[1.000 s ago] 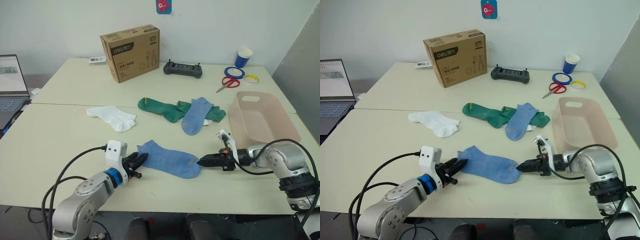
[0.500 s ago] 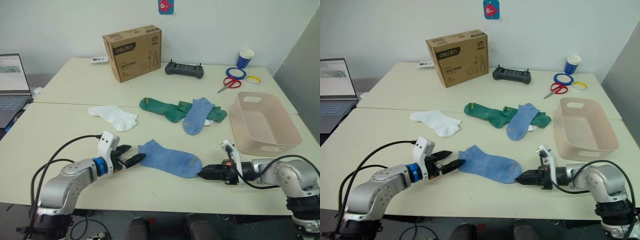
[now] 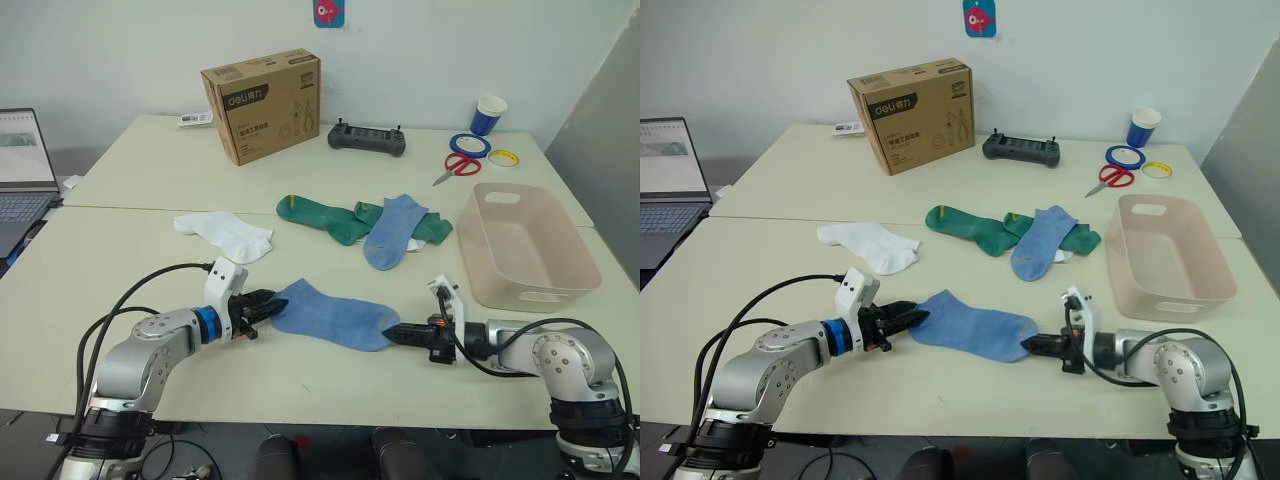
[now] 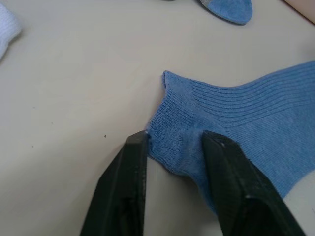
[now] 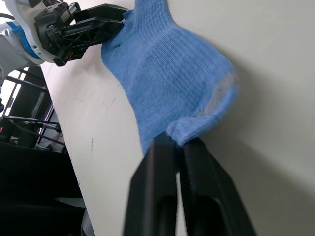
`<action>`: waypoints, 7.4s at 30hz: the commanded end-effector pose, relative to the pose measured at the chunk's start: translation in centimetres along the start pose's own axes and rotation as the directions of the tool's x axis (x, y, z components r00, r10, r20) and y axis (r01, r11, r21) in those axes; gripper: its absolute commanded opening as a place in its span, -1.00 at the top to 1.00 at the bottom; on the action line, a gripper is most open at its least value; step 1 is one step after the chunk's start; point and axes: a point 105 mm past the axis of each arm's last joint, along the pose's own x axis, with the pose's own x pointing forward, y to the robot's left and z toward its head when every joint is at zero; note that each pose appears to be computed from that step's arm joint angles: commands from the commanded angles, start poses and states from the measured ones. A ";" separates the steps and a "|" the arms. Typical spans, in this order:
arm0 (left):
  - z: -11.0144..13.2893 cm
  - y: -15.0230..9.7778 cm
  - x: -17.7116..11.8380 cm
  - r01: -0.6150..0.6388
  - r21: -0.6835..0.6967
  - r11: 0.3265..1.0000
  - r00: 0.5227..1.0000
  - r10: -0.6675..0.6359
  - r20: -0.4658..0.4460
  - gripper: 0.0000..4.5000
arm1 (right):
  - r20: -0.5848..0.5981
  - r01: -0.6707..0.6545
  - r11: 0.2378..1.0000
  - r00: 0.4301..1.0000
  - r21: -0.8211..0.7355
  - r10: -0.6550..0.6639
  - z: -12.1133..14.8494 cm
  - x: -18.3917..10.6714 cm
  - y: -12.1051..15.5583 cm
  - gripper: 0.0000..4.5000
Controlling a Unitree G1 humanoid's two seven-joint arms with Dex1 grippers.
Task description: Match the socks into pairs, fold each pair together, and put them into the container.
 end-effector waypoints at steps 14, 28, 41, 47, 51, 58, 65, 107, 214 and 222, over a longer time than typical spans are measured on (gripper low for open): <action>0.0 -5.4 -2.2 -0.068 -0.133 0.989 0.989 0.084 0.123 0.99 | -0.084 -0.037 0.998 0.996 -0.041 0.033 0.8 -3.6 -1.9 1.00; -0.6 -5.6 -2.5 -0.061 -0.198 0.978 0.989 0.086 0.120 1.00 | -0.111 -0.015 0.996 0.994 -0.090 0.005 1.5 -4.0 -3.7 0.55; -1.1 -5.2 -2.0 -0.001 -0.348 0.938 0.998 0.020 0.052 -0.42 | -0.042 0.055 0.996 0.997 -0.064 -0.058 1.5 -4.9 -3.9 -1.00; -2.1 -6.3 -1.5 0.063 -0.461 0.885 0.997 -0.077 -0.011 -0.68 | -0.006 0.059 0.997 0.998 -0.047 -0.060 1.5 -4.2 -3.4 -1.00; -1.6 -5.7 -0.3 0.053 -0.473 0.880 0.998 -0.055 0.009 -0.68 | 0.010 0.062 0.997 0.998 -0.040 -0.062 1.5 -3.7 -3.3 -1.00; -0.4 -5.6 1.1 0.076 -0.470 0.879 0.997 -0.065 0.040 -0.56 | 0.023 0.047 0.999 0.999 -0.025 -0.046 1.3 -3.6 -2.7 -0.37; -0.3 -5.1 1.1 0.056 -0.434 0.899 0.998 -0.046 0.034 0.31 | 0.027 0.040 0.999 0.999 -0.018 -0.040 1.2 -3.4 -2.5 0.73; -0.9 -4.1 1.6 0.269 0.273 0.924 0.961 -0.242 -0.131 0.99 | 0.054 0.034 0.999 0.998 -0.027 -0.032 1.5 -3.1 -2.1 1.00; 5.1 -2.1 7.2 0.268 0.332 0.904 0.962 -0.269 -0.045 1.00 | -0.317 -0.287 -0.142 0.905 -0.947 0.282 1.0 2.0 2.9 0.99; 2.9 -3.8 2.3 0.065 0.239 0.969 0.997 -0.076 0.034 1.00 | -0.340 -0.294 -0.228 0.920 -0.928 0.197 3.1 0.1 0.3 0.99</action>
